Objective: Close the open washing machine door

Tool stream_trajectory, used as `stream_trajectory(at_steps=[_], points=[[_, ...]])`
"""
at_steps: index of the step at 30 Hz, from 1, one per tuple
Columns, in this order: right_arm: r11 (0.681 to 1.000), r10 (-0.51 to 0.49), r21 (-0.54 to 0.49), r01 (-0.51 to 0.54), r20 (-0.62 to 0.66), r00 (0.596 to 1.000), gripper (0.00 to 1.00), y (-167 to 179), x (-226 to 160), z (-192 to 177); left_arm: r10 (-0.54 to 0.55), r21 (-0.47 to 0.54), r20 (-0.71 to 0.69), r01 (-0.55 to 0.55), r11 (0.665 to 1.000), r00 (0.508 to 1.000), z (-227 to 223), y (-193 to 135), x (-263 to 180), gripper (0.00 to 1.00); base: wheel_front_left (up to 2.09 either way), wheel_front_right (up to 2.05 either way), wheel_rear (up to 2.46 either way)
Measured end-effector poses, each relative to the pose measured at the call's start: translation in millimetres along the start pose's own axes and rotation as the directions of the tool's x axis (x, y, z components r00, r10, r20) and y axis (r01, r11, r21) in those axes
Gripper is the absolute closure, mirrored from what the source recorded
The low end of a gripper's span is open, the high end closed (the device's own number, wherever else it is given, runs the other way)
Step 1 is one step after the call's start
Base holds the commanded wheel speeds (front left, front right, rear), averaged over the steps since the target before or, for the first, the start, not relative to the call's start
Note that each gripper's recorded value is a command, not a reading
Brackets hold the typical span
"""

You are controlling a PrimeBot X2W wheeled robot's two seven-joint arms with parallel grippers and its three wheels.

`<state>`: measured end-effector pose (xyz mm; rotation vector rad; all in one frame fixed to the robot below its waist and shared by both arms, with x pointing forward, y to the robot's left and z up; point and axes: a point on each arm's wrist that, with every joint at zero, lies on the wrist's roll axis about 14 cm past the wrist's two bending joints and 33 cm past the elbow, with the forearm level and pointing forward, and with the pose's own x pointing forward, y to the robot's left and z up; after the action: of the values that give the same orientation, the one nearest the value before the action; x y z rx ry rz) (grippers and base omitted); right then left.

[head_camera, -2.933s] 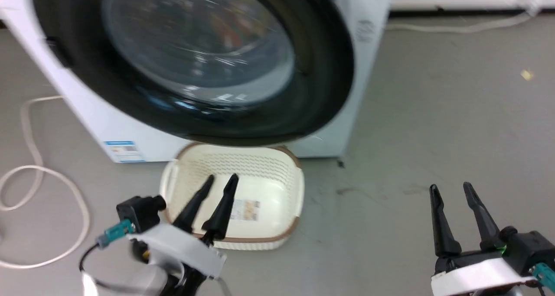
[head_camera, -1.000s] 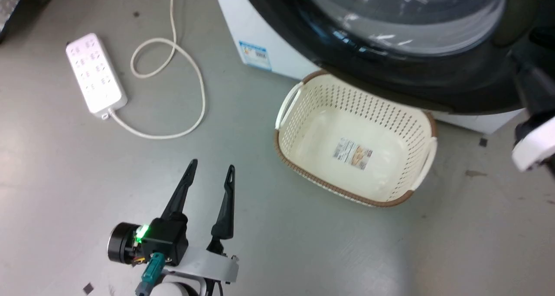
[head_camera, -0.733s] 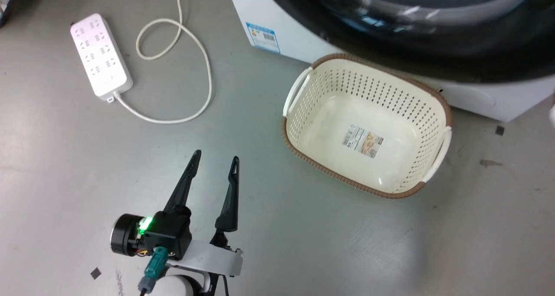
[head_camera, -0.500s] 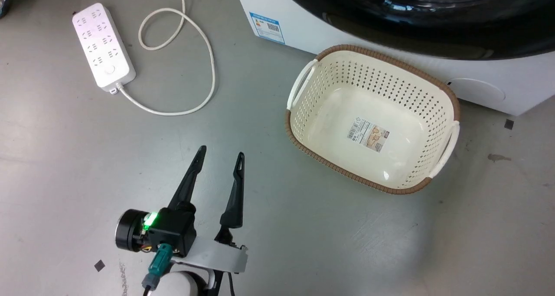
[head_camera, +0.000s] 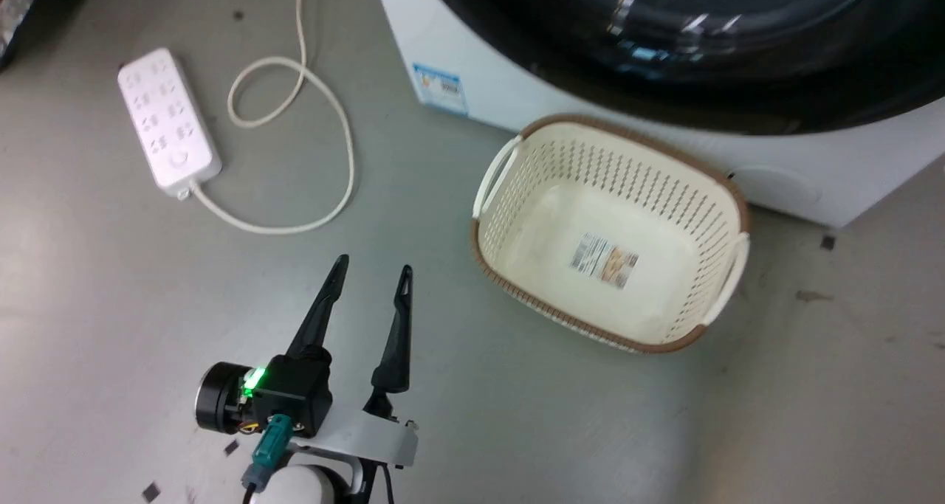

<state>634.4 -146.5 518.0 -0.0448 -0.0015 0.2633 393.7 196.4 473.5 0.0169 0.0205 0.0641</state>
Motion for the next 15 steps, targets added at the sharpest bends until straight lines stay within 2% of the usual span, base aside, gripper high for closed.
stream_trajectory(at_steps=[1, 2, 8, 11, 14, 15], points=[[1.0, -0.009, 0.005, 0.009, 0.015, 1.0, 0.27, -1.4, -5.8, 4.8, 0.0, -0.002, 0.009, 0.001, 1.0, 1.0, 3.3, 0.2, -1.0, 0.0, 0.0, 0.0, 0.0], [1.0, -0.015, 0.014, 0.015, 0.021, 1.0, 0.0, -1.3, -12.1, 7.4, 0.0, -0.004, 0.018, 0.0, 1.0, 1.0, 6.4, 0.7, -1.9, 0.0, 0.0, 0.0, 0.0], [0.999, -0.006, 0.043, 0.004, 0.054, 0.999, 0.0, 19.0, -65.8, 14.0, -0.023, -0.038, 0.057, 0.025, 0.999, 0.998, 20.2, -4.3, -16.4, 0.0, 0.0, 0.0, 0.0], [1.0, 0.007, -0.031, -0.004, 0.089, 0.996, 0.0, 24.6, -98.1, 24.1, -0.045, -0.064, 0.073, 0.05, 0.997, 0.996, 25.2, -9.7, -24.7, 0.0, 0.0, 0.0, 0.0], [0.999, -0.041, -0.011, 0.043, 0.138, 0.99, 0.0, 19.7, -131.8, 35.0, -0.078, -0.065, 0.098, 0.085, 0.994, 0.992, 32.7, -17.2, -28.2, 0.0, 0.0, 0.0, 0.0], [0.996, -0.094, 0.013, 0.093, 0.169, 0.981, 0.0, 16.0, -167.2, 39.0, -0.112, -0.064, 0.118, 0.12, 0.991, 0.987, 38.6, -25.6, -30.6, 0.0, 0.0, 0.0, 0.0]])
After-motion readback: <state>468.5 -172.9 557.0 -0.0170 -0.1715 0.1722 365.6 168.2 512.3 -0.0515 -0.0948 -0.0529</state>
